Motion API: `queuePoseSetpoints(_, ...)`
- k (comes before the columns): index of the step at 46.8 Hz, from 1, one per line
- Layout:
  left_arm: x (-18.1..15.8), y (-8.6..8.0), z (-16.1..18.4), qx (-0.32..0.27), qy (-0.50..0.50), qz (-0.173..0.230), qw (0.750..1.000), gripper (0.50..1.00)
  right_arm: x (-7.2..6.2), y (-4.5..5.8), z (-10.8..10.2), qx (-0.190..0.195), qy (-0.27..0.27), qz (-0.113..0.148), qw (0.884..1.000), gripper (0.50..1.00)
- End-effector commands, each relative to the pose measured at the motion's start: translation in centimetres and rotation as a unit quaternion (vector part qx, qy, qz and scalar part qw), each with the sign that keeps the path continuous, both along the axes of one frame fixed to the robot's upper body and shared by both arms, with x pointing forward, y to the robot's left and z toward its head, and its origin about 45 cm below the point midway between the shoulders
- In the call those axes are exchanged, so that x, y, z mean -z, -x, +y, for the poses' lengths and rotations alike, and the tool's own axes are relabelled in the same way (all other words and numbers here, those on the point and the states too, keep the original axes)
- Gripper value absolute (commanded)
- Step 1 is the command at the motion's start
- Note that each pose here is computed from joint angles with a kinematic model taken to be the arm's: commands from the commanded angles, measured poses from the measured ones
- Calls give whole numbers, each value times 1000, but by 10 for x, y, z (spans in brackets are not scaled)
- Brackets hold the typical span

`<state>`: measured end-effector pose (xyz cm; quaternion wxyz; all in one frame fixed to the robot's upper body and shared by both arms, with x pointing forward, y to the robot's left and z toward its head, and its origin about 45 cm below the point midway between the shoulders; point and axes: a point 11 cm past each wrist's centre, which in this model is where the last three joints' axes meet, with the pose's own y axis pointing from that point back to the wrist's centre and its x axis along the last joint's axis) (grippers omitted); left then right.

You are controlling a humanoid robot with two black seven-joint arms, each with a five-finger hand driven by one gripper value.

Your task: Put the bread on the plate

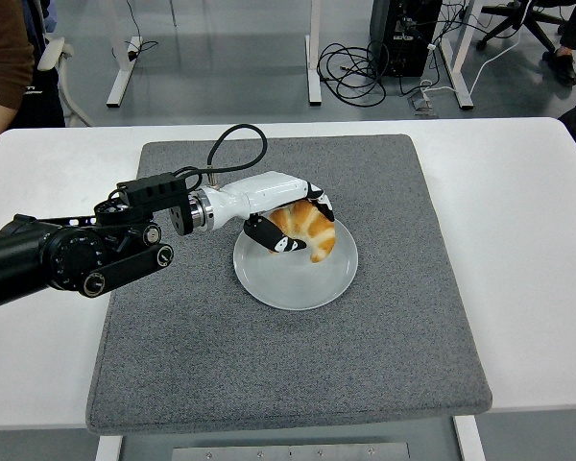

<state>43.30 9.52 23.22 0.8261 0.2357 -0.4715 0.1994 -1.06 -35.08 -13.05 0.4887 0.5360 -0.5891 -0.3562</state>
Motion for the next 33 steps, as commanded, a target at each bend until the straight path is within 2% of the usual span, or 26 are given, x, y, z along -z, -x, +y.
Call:
queuePoseSetpoints(1, 4, 0, 0, -2, 0, 2, 1000, 500, 0, 0, 0, 0, 0, 0, 1000, 1000)
queuePoseSetpoints(33, 28, 6, 2, -11, 6, 25, 1000, 500, 0, 0, 0, 0, 0, 0, 1000, 1000)
